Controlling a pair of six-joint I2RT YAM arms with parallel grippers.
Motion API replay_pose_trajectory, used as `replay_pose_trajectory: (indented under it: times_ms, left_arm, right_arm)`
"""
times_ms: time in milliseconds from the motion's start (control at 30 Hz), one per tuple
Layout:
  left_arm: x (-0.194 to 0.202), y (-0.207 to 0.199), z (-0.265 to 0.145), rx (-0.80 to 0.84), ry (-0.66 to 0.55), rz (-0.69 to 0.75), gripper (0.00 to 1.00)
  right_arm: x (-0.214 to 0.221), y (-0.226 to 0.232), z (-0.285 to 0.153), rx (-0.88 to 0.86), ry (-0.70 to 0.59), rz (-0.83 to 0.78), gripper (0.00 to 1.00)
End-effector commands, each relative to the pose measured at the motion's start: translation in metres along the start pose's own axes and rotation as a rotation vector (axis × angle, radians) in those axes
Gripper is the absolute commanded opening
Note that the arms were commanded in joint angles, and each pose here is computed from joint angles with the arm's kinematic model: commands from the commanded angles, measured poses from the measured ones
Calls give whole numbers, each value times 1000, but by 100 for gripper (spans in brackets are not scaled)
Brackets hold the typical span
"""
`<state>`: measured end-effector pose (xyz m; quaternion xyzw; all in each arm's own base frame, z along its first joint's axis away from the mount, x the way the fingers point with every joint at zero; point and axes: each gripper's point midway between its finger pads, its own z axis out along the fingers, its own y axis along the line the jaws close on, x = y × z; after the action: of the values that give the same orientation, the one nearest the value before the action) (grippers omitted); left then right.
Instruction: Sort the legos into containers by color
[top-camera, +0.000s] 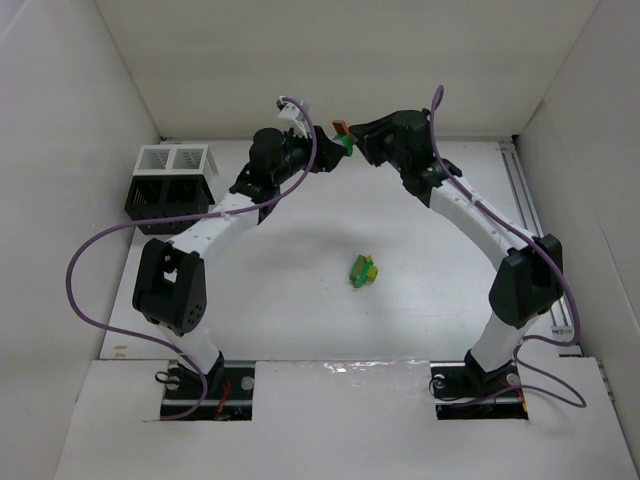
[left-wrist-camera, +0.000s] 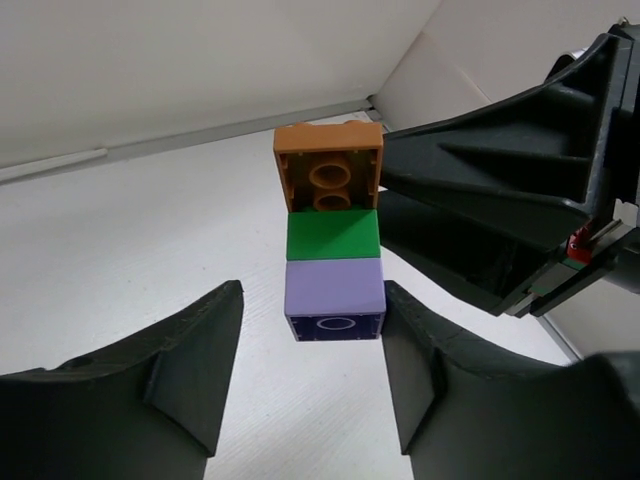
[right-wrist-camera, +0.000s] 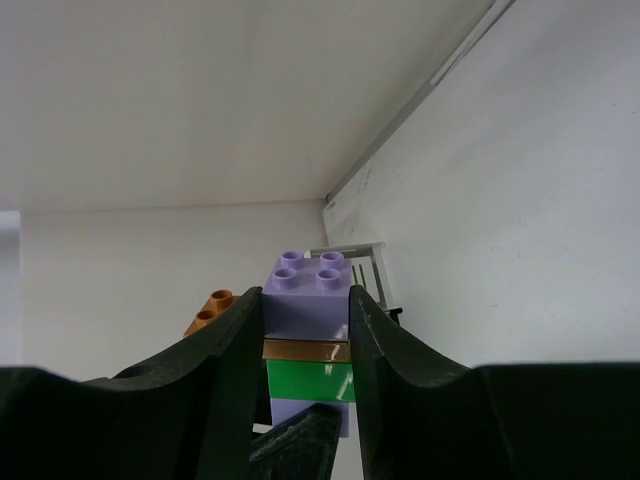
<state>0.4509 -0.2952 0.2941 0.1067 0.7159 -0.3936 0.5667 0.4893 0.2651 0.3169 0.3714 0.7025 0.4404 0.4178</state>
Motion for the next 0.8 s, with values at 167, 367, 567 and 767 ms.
replay_pose_trajectory:
  times_ms: [167, 367, 567, 767]
  left_arm:
    - [-25, -25, -15, 75, -62, 32, 26]
    - [-14, -25, -24, 77, -37, 33, 10]
    - [-1, -23, -36, 69, 0, 53, 7]
    - [15, -22, -55, 81, 58, 88, 6]
  right_arm:
    - [-34, 17, -4, -51, -77, -3, 0]
    - [-52, 12, 2, -47, -118, -28, 0]
    - [-57, -10, 6, -9, -126, -46, 0]
    - [-52, -22, 2, -21, -79, -273, 0]
